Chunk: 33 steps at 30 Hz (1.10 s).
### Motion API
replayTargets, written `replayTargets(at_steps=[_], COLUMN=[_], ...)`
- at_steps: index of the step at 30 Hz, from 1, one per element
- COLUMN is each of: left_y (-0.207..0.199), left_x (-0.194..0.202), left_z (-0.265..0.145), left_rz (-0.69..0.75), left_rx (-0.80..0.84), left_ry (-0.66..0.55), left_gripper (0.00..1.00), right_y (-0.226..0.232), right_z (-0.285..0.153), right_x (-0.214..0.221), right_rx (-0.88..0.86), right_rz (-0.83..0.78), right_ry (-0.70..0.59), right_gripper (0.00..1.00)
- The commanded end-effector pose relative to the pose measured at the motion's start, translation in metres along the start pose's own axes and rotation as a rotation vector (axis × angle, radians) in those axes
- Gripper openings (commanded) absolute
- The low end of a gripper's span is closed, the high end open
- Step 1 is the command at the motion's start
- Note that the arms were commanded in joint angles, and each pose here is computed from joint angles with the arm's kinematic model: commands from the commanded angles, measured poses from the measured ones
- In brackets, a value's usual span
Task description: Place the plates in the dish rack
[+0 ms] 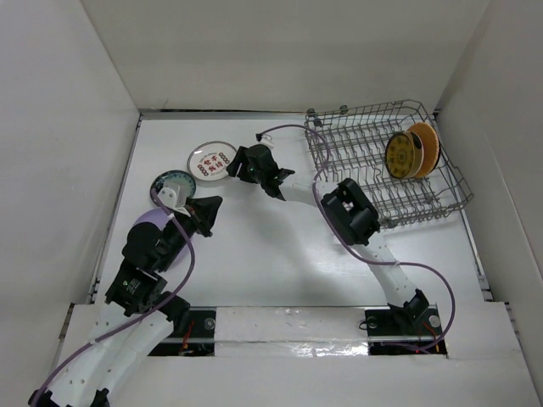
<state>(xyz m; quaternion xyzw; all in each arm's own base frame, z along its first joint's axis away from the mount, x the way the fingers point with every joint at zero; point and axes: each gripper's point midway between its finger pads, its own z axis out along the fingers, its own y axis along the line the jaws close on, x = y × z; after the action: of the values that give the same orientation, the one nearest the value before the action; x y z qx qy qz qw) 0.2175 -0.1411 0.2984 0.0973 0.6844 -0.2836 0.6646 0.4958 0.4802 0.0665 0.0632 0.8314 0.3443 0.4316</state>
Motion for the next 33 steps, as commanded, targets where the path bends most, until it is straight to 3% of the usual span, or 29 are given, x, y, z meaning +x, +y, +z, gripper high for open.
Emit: replayTargets(at_steps=[1,10,19,20,26,33], left_y=[0.002,0.01,0.012,0.013,0.01,0.006], left_x=[-0.005,0.0,0.003,0.003,0.004,-0.002], left_z=[0.007,0.016,0.019,0.02,0.021,0.016], left_rz=[0.013,0.018,0.02,0.02,0.023,0.022], left_rx=[-0.015,-0.033,-0.043,-0.044,-0.027,-0.008], left_ry=[-0.015,0.012,0.024,0.025,0.031,0.008], left_gripper=[0.01,0.02,0.02,0.02,0.03,0.04], right_y=[0.016,0.001,0.001,0.001,0.002,0.032], right_z=[-0.001,0.01,0.02,0.02,0.001,-0.032], right_x=[-0.01,0.017,0.006,0.006,-0.001,-0.027], right_rx=[-0.063,-0.091,-0.112,-0.113,-0.127,-0.176], right_rz=[0.14,0.254,0.288,0.291,0.304,0.283], right_ry=[-0.034,0.022,0.009,0.006,-0.091,-0.213], right_gripper=[0.64,0.61,0.33,0.24,0.02,0.0])
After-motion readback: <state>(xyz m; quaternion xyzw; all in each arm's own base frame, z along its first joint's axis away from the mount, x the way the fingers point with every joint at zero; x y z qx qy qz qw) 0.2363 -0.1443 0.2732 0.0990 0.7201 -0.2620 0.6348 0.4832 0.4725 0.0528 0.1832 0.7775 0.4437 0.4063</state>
